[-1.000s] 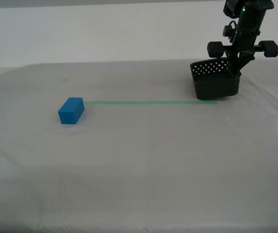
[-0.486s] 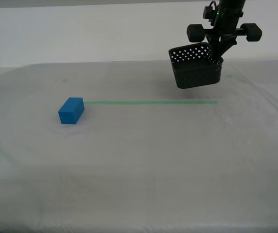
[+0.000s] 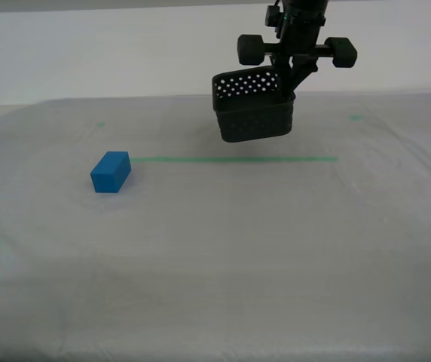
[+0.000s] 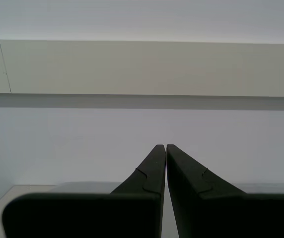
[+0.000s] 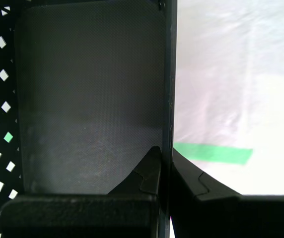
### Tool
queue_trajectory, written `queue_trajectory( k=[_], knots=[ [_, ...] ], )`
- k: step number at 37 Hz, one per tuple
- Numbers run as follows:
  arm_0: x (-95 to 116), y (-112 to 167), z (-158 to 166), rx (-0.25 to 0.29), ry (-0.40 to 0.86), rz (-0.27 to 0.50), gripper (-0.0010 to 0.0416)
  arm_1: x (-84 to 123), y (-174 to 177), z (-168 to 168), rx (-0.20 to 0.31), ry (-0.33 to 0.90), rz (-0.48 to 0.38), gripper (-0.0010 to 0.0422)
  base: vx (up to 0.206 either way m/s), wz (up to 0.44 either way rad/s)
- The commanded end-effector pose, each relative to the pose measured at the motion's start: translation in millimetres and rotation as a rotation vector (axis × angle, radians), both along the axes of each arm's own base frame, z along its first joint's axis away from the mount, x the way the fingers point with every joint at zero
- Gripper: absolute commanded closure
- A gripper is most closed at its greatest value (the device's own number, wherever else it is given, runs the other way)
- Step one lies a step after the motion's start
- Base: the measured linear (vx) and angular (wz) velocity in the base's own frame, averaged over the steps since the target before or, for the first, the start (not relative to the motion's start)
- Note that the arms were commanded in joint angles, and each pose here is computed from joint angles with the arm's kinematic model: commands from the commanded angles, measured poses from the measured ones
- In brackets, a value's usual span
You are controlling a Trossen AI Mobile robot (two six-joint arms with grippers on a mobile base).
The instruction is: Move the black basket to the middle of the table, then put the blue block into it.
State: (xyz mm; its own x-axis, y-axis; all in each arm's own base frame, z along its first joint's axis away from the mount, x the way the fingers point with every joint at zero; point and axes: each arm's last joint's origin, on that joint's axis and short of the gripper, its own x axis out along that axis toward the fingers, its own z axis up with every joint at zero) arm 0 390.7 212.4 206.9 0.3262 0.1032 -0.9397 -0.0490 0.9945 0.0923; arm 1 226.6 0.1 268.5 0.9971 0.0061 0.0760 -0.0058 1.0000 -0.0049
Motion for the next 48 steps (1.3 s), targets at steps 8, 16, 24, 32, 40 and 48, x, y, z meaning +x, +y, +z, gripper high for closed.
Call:
queue_trajectory(
  k=[8, 16, 24, 32, 40, 48],
  knots=[
    [-17, 29, 1, 0.038, 0.013, 0.016, 0.0406, 0, 0, 1, 0.002, -0.007, 0.001, 0.0412, 0.0, 0.0],
    [-23, 38, 1, 0.047, 0.019, 0.013, 0.0406, 0, 0, 1, 0.002, -0.007, 0.001, 0.0412, 0.0, 0.0],
    [-24, 39, 1, 0.048, 0.019, 0.011, 0.0407, 0, 0, 1, 0.002, -0.007, 0.001, 0.0412, 0.0, 0.0],
    [-27, 38, -14, 0.042, 0.031, 0.007, 0.0407, 0, 0, 1, 0.002, -0.006, 0.001, 0.0412, 0.0, 0.0],
    [-36, 33, -48, 0.039, 0.062, 0.008, 0.0407, 0, 0, 1, 0.002, -0.007, 0.001, 0.0412, 0.0, 0.0],
    [-34, 35, -54, 0.087, 0.022, 0.014, 0.0407, 0, 0, 1, 0.002, -0.007, 0.001, 0.0412, 0.0, 0.0]
  ],
)
